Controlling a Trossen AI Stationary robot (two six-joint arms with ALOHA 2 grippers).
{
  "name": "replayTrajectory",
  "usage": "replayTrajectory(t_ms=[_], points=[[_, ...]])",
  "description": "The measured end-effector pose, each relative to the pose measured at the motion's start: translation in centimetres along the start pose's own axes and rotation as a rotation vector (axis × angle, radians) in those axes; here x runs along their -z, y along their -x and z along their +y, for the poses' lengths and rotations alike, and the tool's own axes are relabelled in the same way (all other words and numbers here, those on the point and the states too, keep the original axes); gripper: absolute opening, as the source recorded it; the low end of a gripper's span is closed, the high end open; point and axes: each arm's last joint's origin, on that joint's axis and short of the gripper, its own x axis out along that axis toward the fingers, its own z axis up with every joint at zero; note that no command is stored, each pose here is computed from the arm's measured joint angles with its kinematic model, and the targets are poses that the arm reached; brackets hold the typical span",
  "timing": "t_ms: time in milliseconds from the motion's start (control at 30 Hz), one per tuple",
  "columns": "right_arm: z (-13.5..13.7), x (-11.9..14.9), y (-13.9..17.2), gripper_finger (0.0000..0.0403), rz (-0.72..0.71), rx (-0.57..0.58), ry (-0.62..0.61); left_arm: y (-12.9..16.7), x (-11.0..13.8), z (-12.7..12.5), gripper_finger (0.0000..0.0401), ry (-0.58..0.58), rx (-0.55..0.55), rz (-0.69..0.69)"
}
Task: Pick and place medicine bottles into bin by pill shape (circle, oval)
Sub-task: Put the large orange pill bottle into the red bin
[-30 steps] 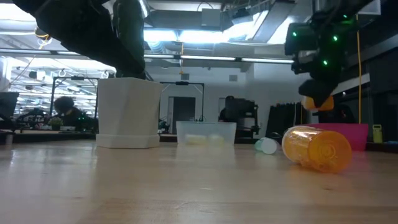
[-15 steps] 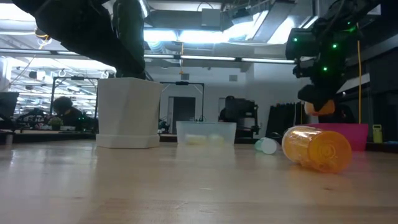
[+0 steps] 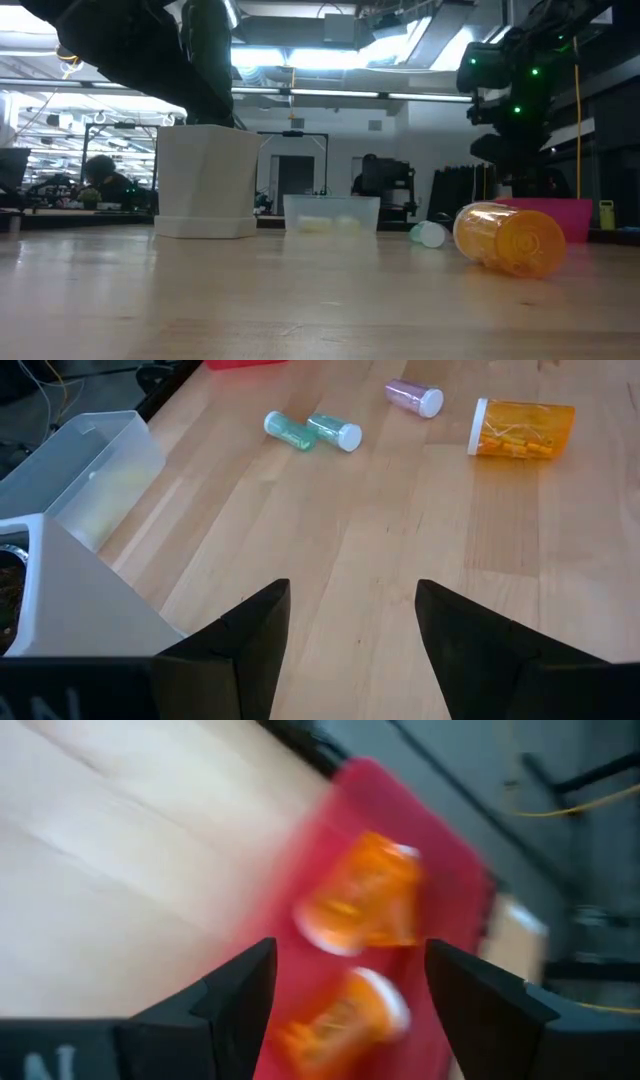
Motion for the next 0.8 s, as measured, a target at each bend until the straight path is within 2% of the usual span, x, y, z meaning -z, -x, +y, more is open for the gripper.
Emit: replayTrajectory(t_ms=[100,300,400,467,667,800], points=[[0.7,-0.7,0.1,0.0255,-0.024,-0.171,-0.039,0.0,0.0,0.0,0.0211,0.0,0.0,0.0],[2.6,-2.3,1.1,0.0255,-0.056,-0.733,-0.061,0.0,0.0,0.0,0.0211,0.0,0.0,0.0],[3.5,-2.2,2.1,0.0255,-0.032,-0.95,-0.012,0.0,0.0,0.0,0.0211,0.0,0.0,0.0],[4.2,-1.9,2.7,0.0255,-0.019,-1.021,0.024,0.0,0.0,0.0,0.0211,0.0,0.0,0.0],[6.2,-0.5,4.6,0.0255,-0.018,-1.045,0.058,0.0,0.0,0.0,0.0211,0.0,0.0,0.0],[7.7,0.9,5.4,0.0255,-0.039,-1.106,0.103,0.0,0.0,0.0,0.0211,0.0,0.0,0.0]])
